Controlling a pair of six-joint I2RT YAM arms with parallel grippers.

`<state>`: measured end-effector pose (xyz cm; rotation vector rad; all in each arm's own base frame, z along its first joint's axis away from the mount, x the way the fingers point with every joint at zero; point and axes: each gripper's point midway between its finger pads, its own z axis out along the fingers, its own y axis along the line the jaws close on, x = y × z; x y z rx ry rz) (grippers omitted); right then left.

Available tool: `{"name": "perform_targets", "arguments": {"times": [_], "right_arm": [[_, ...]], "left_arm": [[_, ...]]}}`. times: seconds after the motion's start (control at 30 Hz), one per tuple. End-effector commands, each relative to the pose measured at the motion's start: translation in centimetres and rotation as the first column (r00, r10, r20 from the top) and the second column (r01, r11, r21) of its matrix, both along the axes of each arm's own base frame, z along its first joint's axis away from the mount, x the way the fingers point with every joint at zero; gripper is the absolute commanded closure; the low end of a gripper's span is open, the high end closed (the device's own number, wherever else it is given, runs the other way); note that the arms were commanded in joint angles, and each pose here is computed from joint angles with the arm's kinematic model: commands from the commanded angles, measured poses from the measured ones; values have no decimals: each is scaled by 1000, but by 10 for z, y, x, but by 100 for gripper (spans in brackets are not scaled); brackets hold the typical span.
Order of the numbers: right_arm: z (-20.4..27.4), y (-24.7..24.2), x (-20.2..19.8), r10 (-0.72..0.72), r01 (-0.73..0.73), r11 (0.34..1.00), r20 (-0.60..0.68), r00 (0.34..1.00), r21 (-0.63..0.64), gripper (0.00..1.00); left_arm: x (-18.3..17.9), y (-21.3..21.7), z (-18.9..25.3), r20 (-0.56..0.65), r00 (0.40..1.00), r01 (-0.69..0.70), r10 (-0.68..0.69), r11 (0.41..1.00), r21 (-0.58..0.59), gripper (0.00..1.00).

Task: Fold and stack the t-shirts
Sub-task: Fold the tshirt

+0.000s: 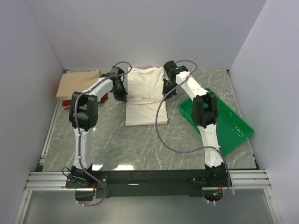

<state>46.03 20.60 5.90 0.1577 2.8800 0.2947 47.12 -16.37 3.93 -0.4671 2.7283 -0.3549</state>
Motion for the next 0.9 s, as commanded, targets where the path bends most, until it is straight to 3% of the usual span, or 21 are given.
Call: {"name": "perform_targets", "arguments": {"times": [0.0, 0.07, 0.1, 0.13, 0.2, 0.3, 0.43, 0.57, 0.73, 0.87], "right_arm": [[18, 4, 29, 15, -21, 998, 103, 995, 60, 100], [23, 8, 35, 19, -30, 996, 122, 992, 87, 90], [25, 13, 37, 30, -46, 992, 129, 991, 118, 81], [27, 16, 38, 33, -51, 990, 133, 991, 135, 68], [38, 21, 41, 35, -63, 982, 158, 987, 177, 61], [56, 23, 45, 24, -66, 976, 204, 979, 206, 61], [80, 22, 38, 16, -74, 970, 244, 970, 230, 60], [70, 18, 16, 24, -70, 971, 199, 980, 227, 61], [59, 11, -15, 42, -75, 977, 165, 985, 201, 63], [33, 7, -52, 75, -89, 984, 97, 992, 155, 64]], "left_arm": [[25, -4, 19, 96, 995, 14, -10, 999, -35, 87], [26, -4, 22, 99, 995, 13, -8, 999, -48, 79], [27, -5, 27, 112, 994, 15, -8, 998, -56, 64], [27, -6, 31, 119, 993, 12, -4, 998, -64, 57], [29, -6, 46, 151, 988, 2, 10, 997, -78, 40], [30, -5, 71, 203, 979, -7, 26, 996, -90, 26], [25, 1, 95, 253, 966, -26, 47, 996, -86, 22], [14, 6, 105, 287, 956, -33, 57, 996, -88, 23], [-18, -3, 92, 264, 964, 23, 18, 988, -154, 24], [-51, -3, 62, 198, 980, 37, -10, 990, -134, 25]]}}
